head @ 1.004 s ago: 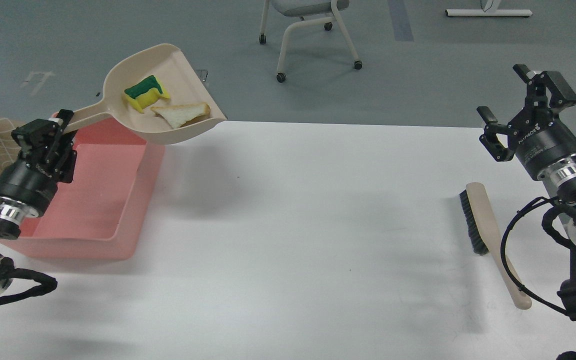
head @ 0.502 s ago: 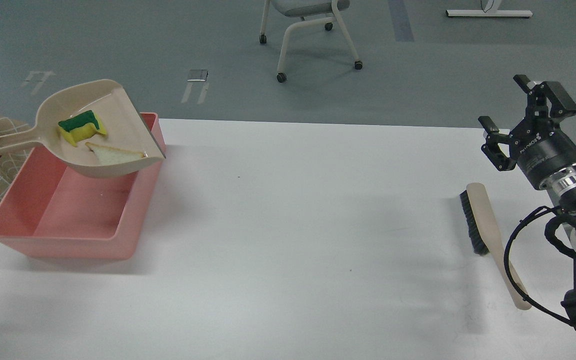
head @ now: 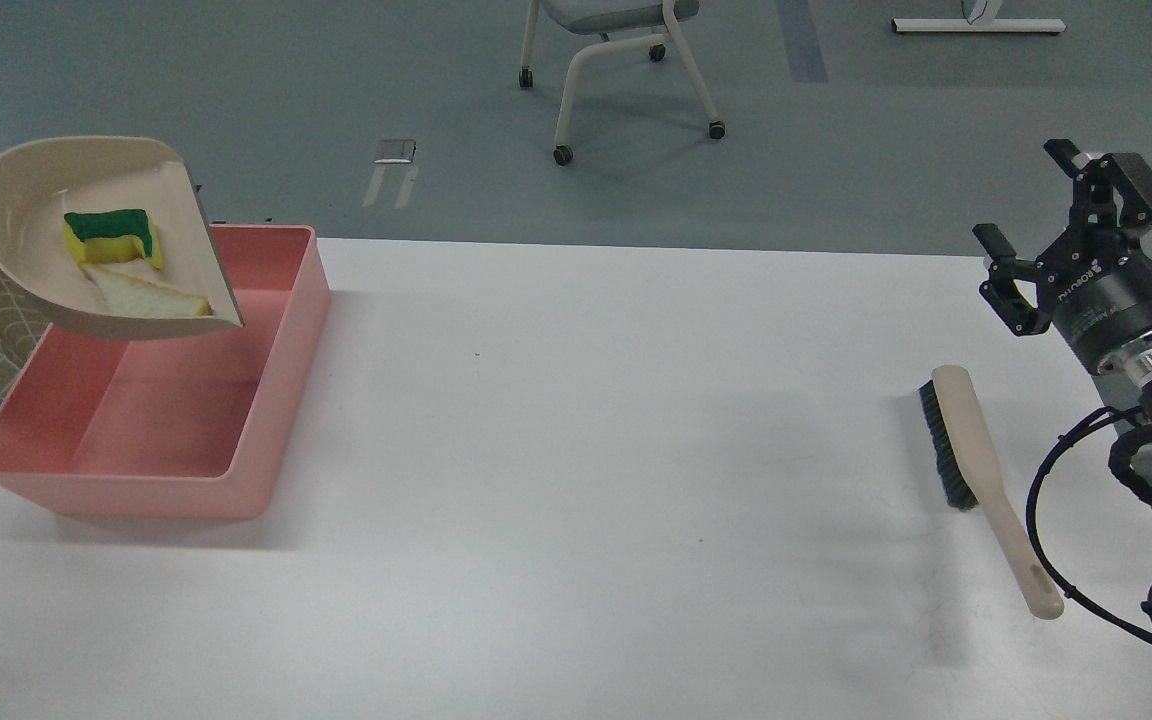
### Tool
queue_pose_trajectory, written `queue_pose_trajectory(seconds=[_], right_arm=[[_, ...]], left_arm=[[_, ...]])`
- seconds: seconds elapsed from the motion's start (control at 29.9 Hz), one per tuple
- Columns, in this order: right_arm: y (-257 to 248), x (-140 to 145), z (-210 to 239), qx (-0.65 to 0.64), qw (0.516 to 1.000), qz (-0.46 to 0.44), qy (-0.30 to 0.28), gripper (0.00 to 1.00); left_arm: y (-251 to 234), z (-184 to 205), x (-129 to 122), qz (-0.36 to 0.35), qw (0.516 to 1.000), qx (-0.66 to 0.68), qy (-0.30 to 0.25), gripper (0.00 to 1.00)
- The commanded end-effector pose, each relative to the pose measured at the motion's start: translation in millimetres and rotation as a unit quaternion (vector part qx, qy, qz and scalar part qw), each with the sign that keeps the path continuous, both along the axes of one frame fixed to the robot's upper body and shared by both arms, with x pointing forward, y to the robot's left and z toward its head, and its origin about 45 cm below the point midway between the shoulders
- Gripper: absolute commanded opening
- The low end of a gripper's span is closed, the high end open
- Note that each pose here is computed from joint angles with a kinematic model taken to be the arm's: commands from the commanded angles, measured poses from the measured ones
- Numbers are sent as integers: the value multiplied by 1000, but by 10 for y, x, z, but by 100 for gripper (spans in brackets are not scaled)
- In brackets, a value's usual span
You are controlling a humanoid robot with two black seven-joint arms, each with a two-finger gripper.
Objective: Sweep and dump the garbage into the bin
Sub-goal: 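Tilt the dustpan with the left gripper to dump debris into the bin, then lower the dustpan back onto the table with the left gripper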
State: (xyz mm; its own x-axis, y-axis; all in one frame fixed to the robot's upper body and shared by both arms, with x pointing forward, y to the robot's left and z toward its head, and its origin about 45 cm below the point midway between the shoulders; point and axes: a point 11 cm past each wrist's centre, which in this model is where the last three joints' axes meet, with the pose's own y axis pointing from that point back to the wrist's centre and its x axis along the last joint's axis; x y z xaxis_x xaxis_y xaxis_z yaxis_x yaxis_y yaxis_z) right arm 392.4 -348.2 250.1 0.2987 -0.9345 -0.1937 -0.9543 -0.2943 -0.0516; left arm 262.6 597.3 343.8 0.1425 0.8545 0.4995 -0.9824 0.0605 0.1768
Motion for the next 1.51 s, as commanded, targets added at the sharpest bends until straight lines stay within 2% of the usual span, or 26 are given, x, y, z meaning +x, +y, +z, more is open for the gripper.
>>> queue_pose_trajectory(seconds=[0.0,0.23,0.4,0.57,0.8,0.97,1.04,1.3,1.47], right_arm=[[9,3,10,1,1000,1,-2,96],[-11,-15,-19,1,1000,-2,1,97],[-33,-43,-64,1,1000,-5,7,97],[-34,-51,-71,3,1000,-5,7,97],[-75,-76,-82,6,1000,-12,-1,98],[-73,-105,-128,8,1000,-13,3,98],[-56,-79,-80,10,1000,-11,-5,98],[-23,58,182,16,999,-10,-42,98],[-36,109,268,19,998,-21,-51,98]], left_arm=[[90,173,-1,-3,999,35,14,0],[81,174,-2,-45,983,161,76,0],[-40,350,133,-69,978,187,59,0],[-59,742,165,-82,967,233,68,0],[-129,891,186,-97,962,243,75,0],[-269,1098,307,-103,973,207,8,0],[-395,856,408,-114,983,143,-30,0],[-854,516,834,-141,980,-3,-137,0],[-1250,100,1033,-161,971,-91,-154,0]])
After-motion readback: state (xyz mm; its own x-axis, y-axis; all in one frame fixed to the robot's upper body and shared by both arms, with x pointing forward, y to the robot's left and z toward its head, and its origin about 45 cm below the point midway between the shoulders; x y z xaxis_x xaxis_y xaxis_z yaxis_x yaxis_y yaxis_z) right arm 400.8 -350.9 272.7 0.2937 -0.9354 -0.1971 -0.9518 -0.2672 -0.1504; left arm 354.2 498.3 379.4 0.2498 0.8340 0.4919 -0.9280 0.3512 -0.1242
